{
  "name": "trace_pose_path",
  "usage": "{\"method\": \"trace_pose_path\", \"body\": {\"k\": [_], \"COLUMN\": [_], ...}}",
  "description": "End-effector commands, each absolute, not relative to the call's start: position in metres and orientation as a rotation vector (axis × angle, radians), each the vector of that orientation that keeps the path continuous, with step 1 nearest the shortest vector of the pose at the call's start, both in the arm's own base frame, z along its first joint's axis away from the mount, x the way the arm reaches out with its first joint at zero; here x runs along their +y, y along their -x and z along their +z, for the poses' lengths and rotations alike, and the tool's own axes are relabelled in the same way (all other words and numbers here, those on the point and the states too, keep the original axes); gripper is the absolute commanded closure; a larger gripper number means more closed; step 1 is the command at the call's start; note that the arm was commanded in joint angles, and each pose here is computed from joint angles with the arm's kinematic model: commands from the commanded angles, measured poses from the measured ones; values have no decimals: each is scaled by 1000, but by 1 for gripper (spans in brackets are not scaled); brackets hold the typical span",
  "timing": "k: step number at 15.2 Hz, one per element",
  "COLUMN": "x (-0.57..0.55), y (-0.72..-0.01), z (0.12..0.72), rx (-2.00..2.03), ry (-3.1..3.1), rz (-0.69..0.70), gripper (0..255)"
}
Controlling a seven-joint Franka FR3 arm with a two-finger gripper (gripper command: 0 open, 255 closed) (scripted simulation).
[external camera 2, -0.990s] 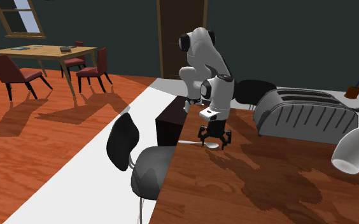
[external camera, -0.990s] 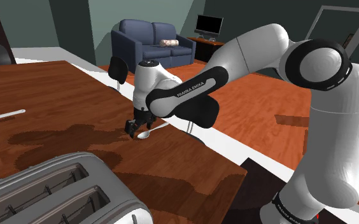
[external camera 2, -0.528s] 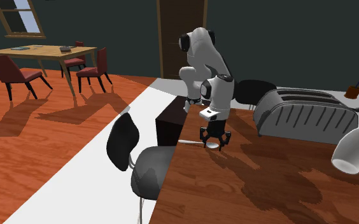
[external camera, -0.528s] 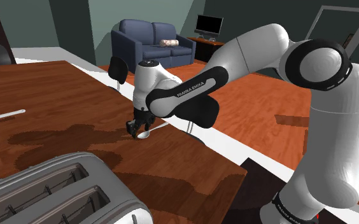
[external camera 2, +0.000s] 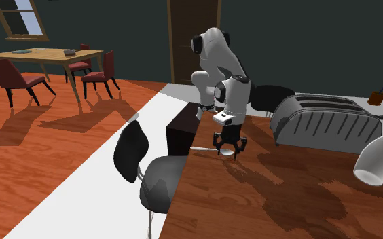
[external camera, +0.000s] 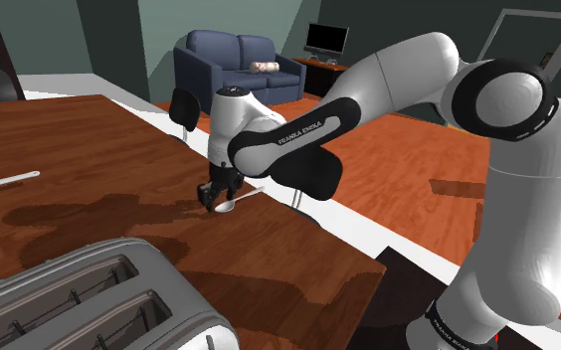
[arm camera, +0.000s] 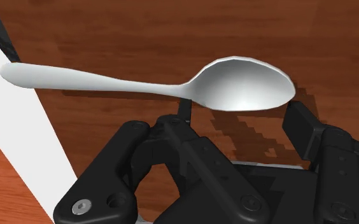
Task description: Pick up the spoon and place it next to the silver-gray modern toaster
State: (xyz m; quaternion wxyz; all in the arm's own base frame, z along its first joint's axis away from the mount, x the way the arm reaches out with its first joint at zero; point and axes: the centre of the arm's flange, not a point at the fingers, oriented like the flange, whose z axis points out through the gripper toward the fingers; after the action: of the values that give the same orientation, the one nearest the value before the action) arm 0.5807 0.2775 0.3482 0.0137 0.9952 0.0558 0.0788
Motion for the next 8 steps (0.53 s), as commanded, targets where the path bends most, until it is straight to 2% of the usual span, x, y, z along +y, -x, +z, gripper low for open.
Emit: {"method": "trace_pose_path", "body": {"k": [1,8], "x": [278,278], "y": [-581,-581], "z": [358,395], "rx": [174,174], "ry": [-3100,-3100], "rz": [245,245], "gripper": [255,255]}}
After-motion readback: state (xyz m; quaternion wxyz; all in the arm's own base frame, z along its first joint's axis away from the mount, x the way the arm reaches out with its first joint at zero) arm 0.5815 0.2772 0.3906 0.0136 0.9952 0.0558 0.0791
